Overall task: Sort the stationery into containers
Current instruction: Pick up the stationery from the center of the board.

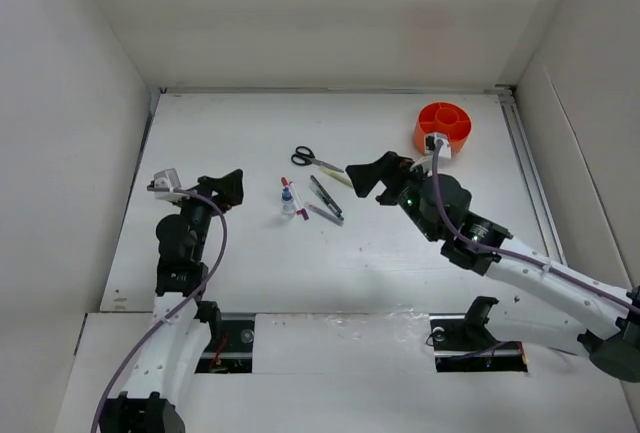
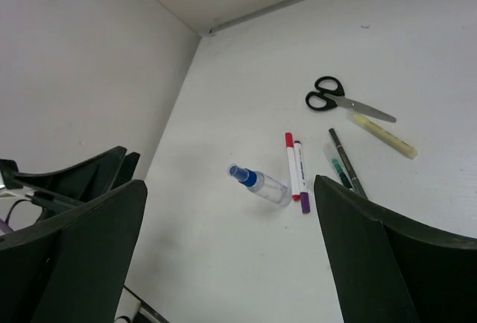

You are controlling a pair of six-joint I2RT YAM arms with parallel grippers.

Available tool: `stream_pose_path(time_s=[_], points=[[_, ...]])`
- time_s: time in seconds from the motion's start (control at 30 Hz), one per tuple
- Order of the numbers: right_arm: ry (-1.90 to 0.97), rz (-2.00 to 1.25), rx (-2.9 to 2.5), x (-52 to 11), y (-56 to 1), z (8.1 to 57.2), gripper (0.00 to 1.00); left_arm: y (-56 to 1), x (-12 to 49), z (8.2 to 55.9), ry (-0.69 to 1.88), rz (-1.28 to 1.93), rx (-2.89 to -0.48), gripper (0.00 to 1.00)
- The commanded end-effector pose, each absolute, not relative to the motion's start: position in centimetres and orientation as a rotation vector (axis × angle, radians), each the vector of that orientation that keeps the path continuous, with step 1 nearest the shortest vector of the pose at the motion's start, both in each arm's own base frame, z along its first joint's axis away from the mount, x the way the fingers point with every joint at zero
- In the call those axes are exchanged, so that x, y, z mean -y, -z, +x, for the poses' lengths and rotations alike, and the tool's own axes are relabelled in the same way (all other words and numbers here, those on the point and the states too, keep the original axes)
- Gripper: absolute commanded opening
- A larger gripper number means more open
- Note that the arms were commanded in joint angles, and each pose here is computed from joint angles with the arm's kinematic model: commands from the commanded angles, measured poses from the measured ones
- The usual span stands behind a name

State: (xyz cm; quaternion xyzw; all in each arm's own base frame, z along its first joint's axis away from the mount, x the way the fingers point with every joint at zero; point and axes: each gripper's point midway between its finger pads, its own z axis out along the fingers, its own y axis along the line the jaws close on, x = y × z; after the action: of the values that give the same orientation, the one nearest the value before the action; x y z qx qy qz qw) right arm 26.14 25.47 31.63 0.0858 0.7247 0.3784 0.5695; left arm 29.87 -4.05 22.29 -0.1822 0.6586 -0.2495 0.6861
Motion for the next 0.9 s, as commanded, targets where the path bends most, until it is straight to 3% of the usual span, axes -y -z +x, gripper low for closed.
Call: stream_pose_path(time_s=[0.0,0.17,0.37,0.5,0.6,0.77,0.8,0.83,0.87], points=[[-0.886,0.192,-1.637,-26.1,-33.9,26.8,1.00,-25.8,7.1,28.7,0.764,-0.296,-1.365,0.99],[-0.677,0.274,-1.660,-25.1,-32.6,29.6,1.00,-24.9,11.2,27.3,0.975,-0.117,-1.444,0.99],[-0.347,0.548,-1.818,-21.7,-29.2,35.6,1.00,-24.1,12.7,26.5,0.929,-0.043,-1.414,0.99],[-0.422,0.378,-1.763,-23.0,-31.3,34.8,1.00,-24.7,11.2,28.0,0.814,-0.144,-1.443,0.99],[-0.713,0.207,-1.615,-26.7,-34.5,32.3,1.00,-24.5,10.0,28.8,0.787,-0.270,-1.471,0.99],[-0.872,0.052,-1.698,-30.6,-33.4,31.1,1.00,-24.3,9.1,29.1,0.742,-0.323,-1.486,0.99],[-0.871,0.034,-1.743,-31.5,-31.9,31.4,1.00,-25.0,8.9,28.7,0.742,-0.321,-1.451,0.91],[-0.880,0.003,-1.777,-32.2,-30.9,31.2,0.72,-25.0,8.0,28.7,0.720,-0.359,-1.431,0.57],[-0.912,-0.042,-1.802,-33.4,-30.4,30.7,0.54,-25.5,7.5,28.6,0.706,-0.374,-1.407,0.40]])
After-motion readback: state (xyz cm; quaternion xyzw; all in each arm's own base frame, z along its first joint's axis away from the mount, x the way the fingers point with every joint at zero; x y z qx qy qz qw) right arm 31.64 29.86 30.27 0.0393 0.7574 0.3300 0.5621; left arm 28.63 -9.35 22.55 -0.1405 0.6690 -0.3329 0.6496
